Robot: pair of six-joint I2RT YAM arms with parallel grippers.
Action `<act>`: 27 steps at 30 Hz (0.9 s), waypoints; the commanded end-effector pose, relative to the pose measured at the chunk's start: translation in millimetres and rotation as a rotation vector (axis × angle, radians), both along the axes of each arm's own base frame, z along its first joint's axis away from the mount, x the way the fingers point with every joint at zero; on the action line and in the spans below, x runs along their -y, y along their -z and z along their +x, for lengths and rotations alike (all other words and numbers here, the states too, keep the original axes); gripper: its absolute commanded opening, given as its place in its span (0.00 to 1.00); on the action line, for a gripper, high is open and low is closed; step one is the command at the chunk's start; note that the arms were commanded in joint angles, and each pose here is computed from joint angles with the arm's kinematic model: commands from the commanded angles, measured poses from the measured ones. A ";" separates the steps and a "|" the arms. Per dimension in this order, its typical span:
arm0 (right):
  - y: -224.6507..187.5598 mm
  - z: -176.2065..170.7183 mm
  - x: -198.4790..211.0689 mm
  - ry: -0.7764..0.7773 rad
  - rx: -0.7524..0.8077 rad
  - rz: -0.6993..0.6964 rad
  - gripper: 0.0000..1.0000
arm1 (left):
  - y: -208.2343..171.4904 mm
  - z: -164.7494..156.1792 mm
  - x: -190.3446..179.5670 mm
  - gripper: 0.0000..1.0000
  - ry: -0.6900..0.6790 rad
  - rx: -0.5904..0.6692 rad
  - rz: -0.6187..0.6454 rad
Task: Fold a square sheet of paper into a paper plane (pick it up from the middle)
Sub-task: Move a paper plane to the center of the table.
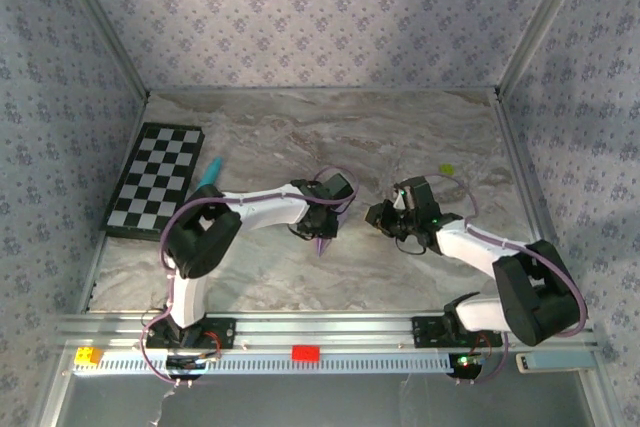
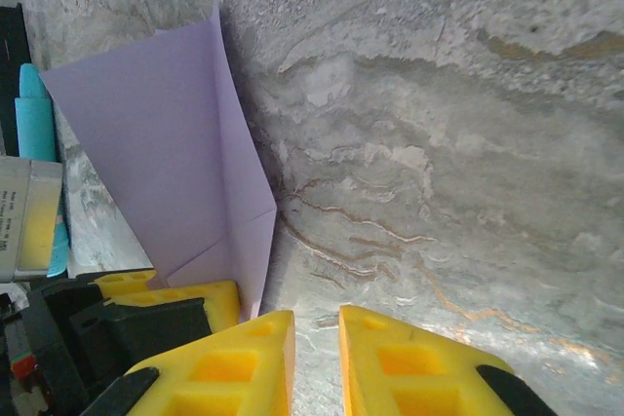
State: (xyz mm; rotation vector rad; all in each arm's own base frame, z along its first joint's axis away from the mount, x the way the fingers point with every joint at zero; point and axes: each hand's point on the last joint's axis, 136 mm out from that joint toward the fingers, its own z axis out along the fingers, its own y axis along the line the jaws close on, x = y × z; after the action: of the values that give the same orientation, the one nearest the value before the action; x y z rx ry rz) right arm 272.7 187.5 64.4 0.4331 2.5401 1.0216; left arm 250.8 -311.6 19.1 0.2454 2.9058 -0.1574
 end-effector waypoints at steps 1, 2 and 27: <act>1.6 -5.0 10.8 0.014 -0.002 -0.023 0.21 | 29.9 -8.1 -17.7 0.25 -0.039 -0.056 0.108; 1.0 -5.4 12.8 0.015 0.000 -0.025 0.20 | 31.7 -7.7 -16.5 0.26 -0.048 -0.061 0.107; -5.6 -4.8 28.4 0.029 0.015 -0.007 0.22 | 20.4 7.8 -13.7 0.36 -0.146 -0.025 0.141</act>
State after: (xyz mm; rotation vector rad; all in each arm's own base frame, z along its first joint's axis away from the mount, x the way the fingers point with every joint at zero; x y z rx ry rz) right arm 272.5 160.9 70.7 0.4738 2.5061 1.0009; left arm 263.8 -317.9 20.4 0.0861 2.9121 -0.0799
